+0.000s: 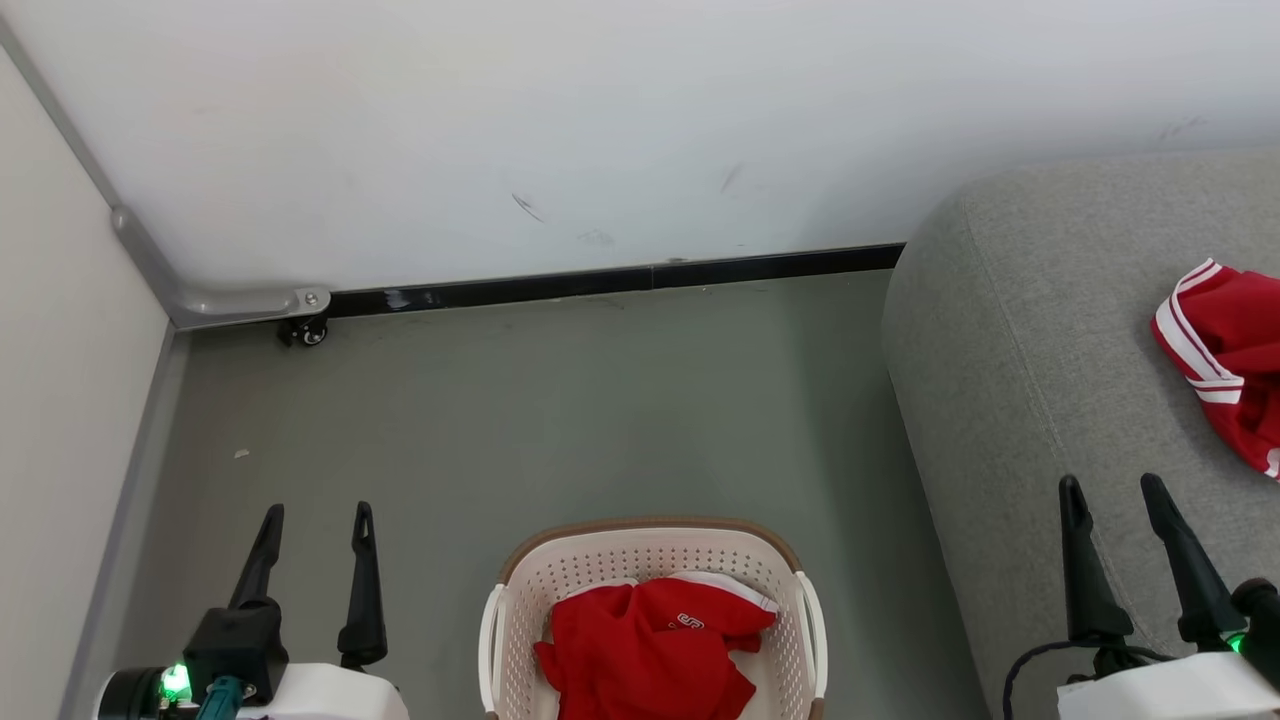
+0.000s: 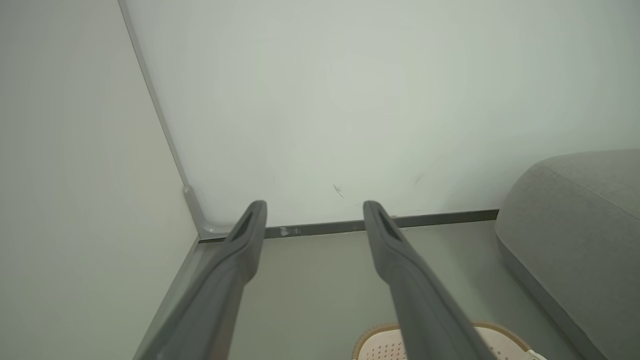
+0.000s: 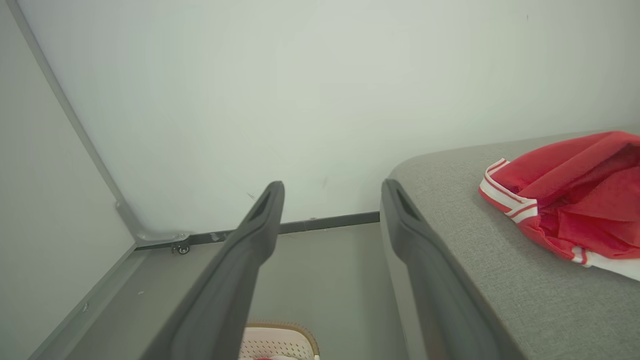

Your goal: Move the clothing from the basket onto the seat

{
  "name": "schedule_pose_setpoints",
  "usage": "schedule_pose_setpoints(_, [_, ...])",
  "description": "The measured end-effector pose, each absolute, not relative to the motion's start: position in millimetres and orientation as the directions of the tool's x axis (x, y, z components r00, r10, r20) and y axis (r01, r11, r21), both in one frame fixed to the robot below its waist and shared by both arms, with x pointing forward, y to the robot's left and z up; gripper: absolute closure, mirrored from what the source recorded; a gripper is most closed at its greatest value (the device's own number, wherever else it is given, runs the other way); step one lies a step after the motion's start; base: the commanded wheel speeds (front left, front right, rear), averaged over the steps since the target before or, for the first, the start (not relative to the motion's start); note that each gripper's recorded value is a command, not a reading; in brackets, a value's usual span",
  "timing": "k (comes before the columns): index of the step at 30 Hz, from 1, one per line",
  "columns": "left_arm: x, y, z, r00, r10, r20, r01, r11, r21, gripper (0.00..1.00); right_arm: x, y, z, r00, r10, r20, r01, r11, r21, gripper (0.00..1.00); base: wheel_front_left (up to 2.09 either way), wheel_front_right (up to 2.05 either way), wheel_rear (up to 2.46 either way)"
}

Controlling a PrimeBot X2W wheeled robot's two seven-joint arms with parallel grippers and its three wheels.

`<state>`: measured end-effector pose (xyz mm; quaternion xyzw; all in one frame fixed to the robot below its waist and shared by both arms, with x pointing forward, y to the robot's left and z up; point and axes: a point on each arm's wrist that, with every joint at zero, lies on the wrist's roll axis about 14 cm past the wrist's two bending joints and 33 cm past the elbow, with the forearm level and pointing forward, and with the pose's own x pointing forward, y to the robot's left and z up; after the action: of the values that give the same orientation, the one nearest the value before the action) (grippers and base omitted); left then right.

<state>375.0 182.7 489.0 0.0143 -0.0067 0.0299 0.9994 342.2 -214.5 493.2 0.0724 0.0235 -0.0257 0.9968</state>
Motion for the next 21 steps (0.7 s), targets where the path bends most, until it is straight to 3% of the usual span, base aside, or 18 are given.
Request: schedule_pose_setpoints(21, [374.9,178.5,485.2,0.999,0.046,0.005,-0.046,0.998,0.037,0.0,346.7,-216.1,489.8,0.997,-0.051,-0.066,0.06,0.988,0.145,0.0,0.0,0.0,0.0])
